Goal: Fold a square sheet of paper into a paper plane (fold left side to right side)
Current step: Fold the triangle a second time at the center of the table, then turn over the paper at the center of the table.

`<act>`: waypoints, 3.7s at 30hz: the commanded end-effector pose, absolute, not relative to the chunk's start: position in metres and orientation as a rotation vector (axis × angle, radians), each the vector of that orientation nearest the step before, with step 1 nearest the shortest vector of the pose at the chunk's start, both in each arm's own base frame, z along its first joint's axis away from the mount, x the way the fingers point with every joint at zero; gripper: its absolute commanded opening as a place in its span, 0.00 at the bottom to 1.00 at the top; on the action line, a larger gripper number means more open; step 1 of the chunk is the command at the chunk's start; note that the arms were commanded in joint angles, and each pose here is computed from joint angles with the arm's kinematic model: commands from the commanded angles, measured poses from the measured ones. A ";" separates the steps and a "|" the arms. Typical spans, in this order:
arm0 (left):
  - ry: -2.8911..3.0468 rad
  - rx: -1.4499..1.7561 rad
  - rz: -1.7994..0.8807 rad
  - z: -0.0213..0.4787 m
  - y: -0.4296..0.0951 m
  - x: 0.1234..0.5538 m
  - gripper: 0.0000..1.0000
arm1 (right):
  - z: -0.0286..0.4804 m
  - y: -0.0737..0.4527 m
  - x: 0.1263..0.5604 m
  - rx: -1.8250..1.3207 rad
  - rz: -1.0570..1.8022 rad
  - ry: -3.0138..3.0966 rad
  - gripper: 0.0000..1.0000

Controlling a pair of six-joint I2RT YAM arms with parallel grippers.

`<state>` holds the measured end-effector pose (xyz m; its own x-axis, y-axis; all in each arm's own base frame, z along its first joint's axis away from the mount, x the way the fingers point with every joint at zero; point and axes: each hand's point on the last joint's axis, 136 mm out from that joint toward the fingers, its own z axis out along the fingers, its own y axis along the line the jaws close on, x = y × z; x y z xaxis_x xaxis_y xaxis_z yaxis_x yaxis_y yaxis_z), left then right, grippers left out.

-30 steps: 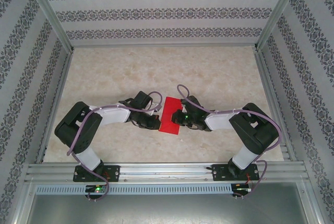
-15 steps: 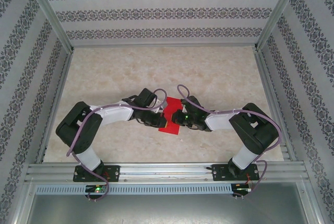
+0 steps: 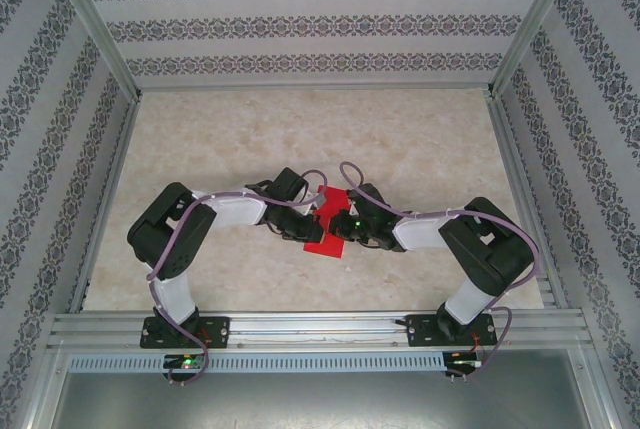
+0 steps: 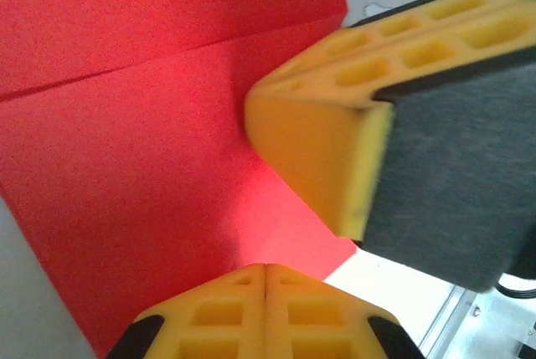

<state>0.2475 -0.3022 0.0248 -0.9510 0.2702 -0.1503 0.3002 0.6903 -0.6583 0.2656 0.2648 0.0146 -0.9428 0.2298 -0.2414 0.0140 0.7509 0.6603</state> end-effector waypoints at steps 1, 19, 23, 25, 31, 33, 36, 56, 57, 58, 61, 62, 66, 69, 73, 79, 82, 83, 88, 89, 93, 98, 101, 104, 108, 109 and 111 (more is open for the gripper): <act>2.818 0.499 -1.128 0.028 -0.311 0.255 0.02 | -0.024 0.238 0.245 0.266 0.825 2.782 0.00; 2.878 0.487 -1.035 0.010 -0.290 0.239 0.02 | -0.047 0.211 0.230 0.304 0.709 2.874 0.00; 2.887 0.490 -1.022 0.008 -0.284 0.234 0.02 | -0.051 0.206 0.226 0.310 0.679 2.896 0.00; 2.895 0.494 -1.018 0.007 -0.282 0.230 0.02 | -0.053 0.204 0.226 0.312 0.667 2.903 0.00; 2.912 0.500 -0.986 0.004 -0.274 0.224 0.02 | -0.056 0.201 0.224 0.321 0.649 2.916 0.00; 2.917 0.507 -0.962 0.003 -0.270 0.222 0.02 | -0.056 0.200 0.224 0.323 0.648 2.917 0.00; 2.924 0.517 -0.939 0.003 -0.267 0.220 0.02 | -0.055 0.200 0.224 0.323 0.650 2.915 0.00; 2.951 0.507 -0.785 -0.008 -0.242 0.212 0.02 | -0.057 0.201 0.223 0.325 0.648 2.925 0.00; 2.953 0.507 -0.778 -0.009 -0.241 0.211 0.02 | -0.057 0.201 0.223 0.324 0.646 2.927 0.00; 2.949 0.508 -0.777 -0.008 -0.240 0.211 0.02 | -0.057 0.201 0.223 0.323 0.647 2.926 0.00; 2.953 0.487 -0.767 -0.010 -0.236 0.211 0.02 | -0.056 0.201 0.223 0.323 0.650 2.927 0.00; 2.953 0.481 -0.768 -0.011 -0.235 0.211 0.02 | -0.056 0.201 0.223 0.322 0.649 2.927 0.00; 2.954 0.458 -0.767 -0.013 -0.232 0.210 0.02 | -0.056 0.202 0.223 0.319 0.650 2.926 0.00; 2.956 0.450 -0.761 -0.013 -0.229 0.209 0.02 | -0.056 0.202 0.222 0.322 0.649 2.928 0.00; 2.959 0.439 -0.747 -0.013 -0.224 0.208 0.02 | -0.055 0.203 0.223 0.316 0.654 2.925 0.00; 2.930 0.422 -0.767 -0.005 -0.220 0.211 0.03 | -0.044 0.210 0.229 0.293 0.694 2.895 0.00; 2.884 0.422 -0.809 0.007 -0.223 0.215 0.06 | -0.029 0.219 0.238 0.261 0.749 2.851 0.00; 2.864 0.421 -0.827 0.012 -0.225 0.218 0.09 | -0.021 0.223 0.243 0.248 0.772 2.829 0.00; 2.740 0.416 -0.877 0.038 -0.232 0.234 0.19 | 0.026 0.235 0.263 0.187 0.860 2.695 0.14; 2.713 0.419 -0.888 0.043 -0.234 0.238 0.22 | 0.036 0.235 0.265 0.180 0.875 2.665 0.18; 2.622 0.424 -0.945 0.060 -0.245 0.250 0.32 | 0.067 0.223 0.270 0.189 0.885 2.559 0.37; 2.544 0.463 -1.057 0.074 -0.264 0.261 0.38 | 0.088 0.194 0.264 0.239 0.862 2.451 0.57; 2.522 0.481 -1.098 0.076 -0.273 0.266 0.41 | 0.094 0.180 0.256 0.275 0.881 2.404 0.66; 2.508 0.493 -1.125 0.074 -0.280 0.273 0.43 | 0.102 0.174 0.248 0.284 0.929 2.366 0.73; 2.501 0.500 -1.174 0.070 -0.291 0.280 0.43 | 0.106 0.166 0.238 0.298 0.957 2.340 0.81; 2.500 0.499 -1.184 0.069 -0.293 0.282 0.43 | 0.107 0.164 0.236 0.301 0.961 2.335 0.81; 2.494 0.507 -1.215 0.067 -0.299 0.285 0.43 | 0.101 0.160 0.229 0.308 0.959 2.345 0.82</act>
<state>0.2709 -0.2857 0.0537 -0.8997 0.1931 -0.3914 0.4190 0.6333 -0.6507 0.2403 0.1660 0.1144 -0.7860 0.4148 -0.4584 -0.0338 0.7115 0.7019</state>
